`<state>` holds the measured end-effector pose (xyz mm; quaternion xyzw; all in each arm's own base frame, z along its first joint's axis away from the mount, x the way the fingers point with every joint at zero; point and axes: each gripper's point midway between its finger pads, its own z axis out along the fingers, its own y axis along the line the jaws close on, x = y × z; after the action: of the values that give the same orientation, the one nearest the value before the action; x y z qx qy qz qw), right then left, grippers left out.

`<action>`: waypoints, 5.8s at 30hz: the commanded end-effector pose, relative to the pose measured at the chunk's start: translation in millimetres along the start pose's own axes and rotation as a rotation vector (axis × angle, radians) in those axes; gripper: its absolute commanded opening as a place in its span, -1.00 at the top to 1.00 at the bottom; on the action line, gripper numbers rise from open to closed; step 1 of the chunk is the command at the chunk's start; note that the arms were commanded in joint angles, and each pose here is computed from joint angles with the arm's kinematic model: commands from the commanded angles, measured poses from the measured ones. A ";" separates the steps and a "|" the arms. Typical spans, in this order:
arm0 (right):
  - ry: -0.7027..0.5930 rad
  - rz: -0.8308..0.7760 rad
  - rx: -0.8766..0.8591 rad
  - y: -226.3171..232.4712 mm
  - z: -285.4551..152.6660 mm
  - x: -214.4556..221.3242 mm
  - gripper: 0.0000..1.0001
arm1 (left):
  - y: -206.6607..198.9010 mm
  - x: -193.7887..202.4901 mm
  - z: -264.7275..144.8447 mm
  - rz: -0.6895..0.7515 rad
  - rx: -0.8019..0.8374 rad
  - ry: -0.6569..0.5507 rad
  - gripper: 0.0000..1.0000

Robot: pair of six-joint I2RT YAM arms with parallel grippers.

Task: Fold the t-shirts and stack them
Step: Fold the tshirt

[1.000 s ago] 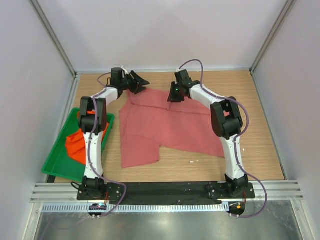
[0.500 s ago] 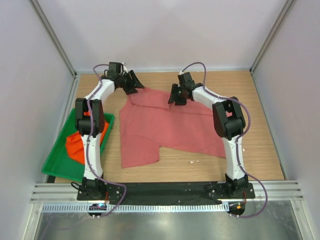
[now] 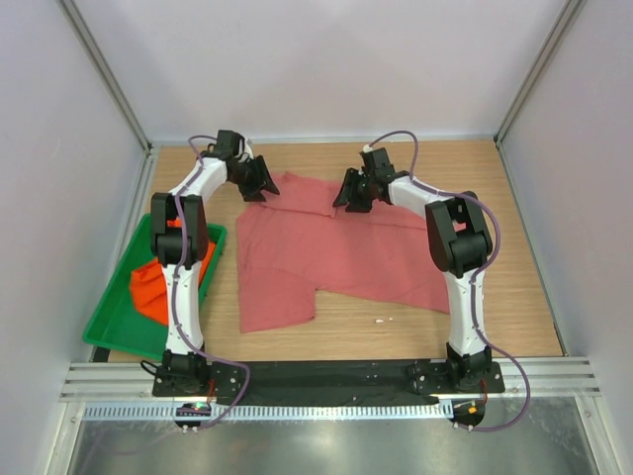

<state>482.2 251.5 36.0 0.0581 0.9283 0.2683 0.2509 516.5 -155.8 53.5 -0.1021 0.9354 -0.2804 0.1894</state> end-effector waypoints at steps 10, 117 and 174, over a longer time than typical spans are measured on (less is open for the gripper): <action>-0.032 0.030 -0.021 1.6 -10.6 -9.8 -0.03 | -5.2 -25.1 -10.0 0.065 -0.012 -0.074 -0.15; 0.037 0.097 0.088 -30.3 8.5 6.4 0.03 | 11.5 1.5 -24.8 -0.140 -0.052 -0.012 0.87; -0.062 0.090 -0.368 128.7 -2.2 -76.2 0.59 | -54.4 -17.4 -5.0 -0.139 0.235 -0.044 0.71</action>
<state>541.8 298.6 85.5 0.0791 0.9001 0.3339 0.2685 546.7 -189.1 98.6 -0.1647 0.8801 -0.3927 0.2100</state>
